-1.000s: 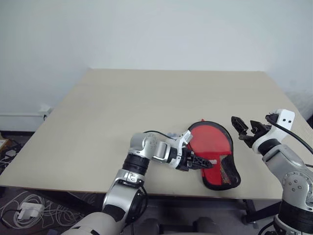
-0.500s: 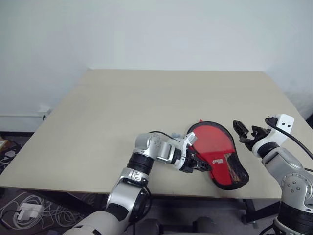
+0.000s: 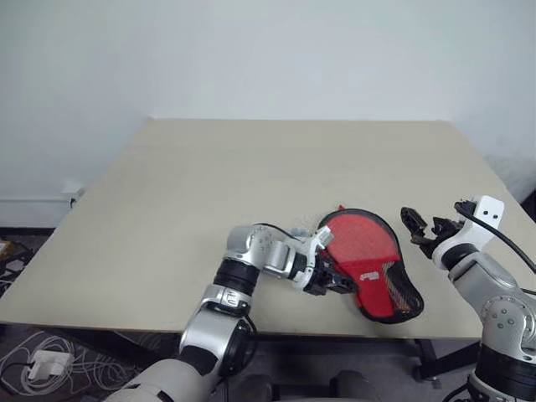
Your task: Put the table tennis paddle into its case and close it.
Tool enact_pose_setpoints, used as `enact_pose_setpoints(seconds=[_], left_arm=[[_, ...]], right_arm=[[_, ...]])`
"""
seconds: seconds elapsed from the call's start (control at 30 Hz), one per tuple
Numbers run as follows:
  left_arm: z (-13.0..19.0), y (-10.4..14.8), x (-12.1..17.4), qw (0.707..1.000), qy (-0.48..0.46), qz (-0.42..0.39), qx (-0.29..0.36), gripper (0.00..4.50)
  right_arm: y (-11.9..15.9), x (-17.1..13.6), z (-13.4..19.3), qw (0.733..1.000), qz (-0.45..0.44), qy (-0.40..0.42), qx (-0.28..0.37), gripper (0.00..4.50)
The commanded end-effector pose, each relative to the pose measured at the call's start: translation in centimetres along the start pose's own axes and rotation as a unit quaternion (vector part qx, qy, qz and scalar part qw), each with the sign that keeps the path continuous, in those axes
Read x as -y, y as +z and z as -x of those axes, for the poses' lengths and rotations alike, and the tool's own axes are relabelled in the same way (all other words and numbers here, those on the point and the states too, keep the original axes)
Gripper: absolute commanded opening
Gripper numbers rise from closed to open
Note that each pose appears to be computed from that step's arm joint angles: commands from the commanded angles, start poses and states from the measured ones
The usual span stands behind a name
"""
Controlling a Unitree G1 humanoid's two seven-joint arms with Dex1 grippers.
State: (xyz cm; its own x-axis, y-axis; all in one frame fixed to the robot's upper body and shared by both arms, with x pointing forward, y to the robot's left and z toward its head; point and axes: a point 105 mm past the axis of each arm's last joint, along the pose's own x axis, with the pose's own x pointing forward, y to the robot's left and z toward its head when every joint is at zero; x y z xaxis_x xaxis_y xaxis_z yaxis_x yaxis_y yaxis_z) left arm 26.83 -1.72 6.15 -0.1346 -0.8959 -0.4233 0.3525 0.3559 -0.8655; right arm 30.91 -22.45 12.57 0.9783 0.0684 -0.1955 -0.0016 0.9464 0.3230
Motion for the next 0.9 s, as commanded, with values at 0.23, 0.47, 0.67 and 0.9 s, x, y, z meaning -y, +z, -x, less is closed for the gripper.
enact_pose_setpoints(seconds=[0.23,0.47,0.67,0.9], left_arm=[[3.7,-3.1,0.5,0.998,-0.045,-0.026,-0.037,0.05],[1.5,-4.9,1.9,0.992,-0.077,-0.03,-0.092,0.05],[0.4,-6.2,2.3,0.986,-0.079,-0.032,-0.144,0.05],[0.8,-7.5,2.2,0.982,-0.082,-0.019,-0.17,0.05]], right_arm=[[1.7,-0.5,0.2,0.999,0.017,0.012,0.025,4.5],[1.6,-0.9,0.1,0.999,0.023,0.018,0.02,4.5],[1.7,-1.0,0.2,0.999,0.024,0.018,0.02,4.5],[1.1,-0.9,0.4,0.999,0.027,0.014,0.011,4.5]])
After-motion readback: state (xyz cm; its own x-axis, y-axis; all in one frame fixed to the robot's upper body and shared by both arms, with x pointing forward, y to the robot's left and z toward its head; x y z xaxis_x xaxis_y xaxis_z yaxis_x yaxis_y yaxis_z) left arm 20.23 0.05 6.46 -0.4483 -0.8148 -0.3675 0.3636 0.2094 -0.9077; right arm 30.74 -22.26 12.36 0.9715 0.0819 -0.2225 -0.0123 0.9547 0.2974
